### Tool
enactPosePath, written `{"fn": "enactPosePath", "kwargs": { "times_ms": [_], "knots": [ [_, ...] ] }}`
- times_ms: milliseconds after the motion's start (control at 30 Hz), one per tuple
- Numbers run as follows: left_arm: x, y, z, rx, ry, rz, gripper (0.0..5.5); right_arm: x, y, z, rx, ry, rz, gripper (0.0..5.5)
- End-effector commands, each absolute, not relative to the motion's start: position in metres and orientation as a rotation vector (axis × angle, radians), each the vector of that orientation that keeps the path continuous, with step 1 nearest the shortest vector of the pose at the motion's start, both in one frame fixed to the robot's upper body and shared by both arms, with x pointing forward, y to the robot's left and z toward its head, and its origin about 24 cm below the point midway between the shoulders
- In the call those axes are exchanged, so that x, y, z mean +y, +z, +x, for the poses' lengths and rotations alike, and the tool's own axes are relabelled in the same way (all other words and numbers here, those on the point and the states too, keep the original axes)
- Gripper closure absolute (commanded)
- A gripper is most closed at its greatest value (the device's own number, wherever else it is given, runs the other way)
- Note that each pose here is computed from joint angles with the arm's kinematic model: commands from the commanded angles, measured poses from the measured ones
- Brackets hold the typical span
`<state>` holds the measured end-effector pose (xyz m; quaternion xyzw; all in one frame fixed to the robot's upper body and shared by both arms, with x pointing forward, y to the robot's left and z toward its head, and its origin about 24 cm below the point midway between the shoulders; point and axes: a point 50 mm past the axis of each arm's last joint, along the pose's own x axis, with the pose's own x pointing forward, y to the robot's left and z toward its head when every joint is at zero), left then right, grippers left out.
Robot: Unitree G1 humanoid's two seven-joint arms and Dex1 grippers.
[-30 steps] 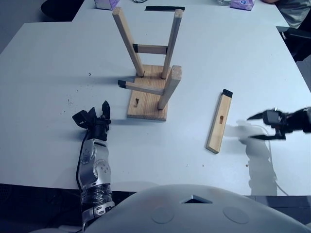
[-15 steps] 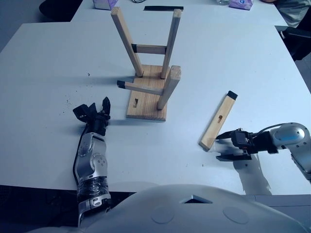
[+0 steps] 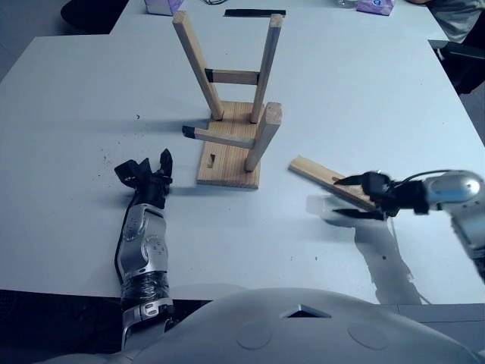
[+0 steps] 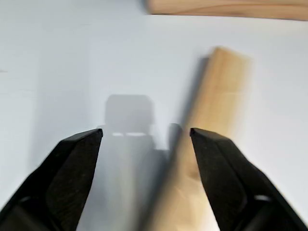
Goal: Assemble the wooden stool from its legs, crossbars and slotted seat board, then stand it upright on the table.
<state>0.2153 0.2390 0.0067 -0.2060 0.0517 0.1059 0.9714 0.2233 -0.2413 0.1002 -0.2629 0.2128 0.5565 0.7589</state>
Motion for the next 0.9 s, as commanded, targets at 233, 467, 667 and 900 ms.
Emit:
{"fn": "enactPosePath", "kwargs": {
  "times_ms": [233, 467, 667, 900],
  "knots": [
    [0.237, -0.009, 0.200, 0.170, 0.253, -0.430, 2.09, -0.259, 0.086, 0.222, 0.516, 0.855, -0.364, 2.16],
    [0.243, -0.008, 0.189, 0.178, 0.273, -0.420, 2.09, -0.251, 0.065, 0.188, 0.586, 0.750, -0.230, 1.45],
    [0.243, -0.011, 0.188, 0.186, 0.285, -0.424, 2.09, -0.259, 0.060, 0.180, 0.624, 0.748, -0.229, 1.45],
    [0.245, -0.012, 0.188, 0.173, 0.305, -0.433, 2.09, -0.280, 0.039, 0.165, 0.763, 0.755, -0.290, 1.73]
  ]
}}
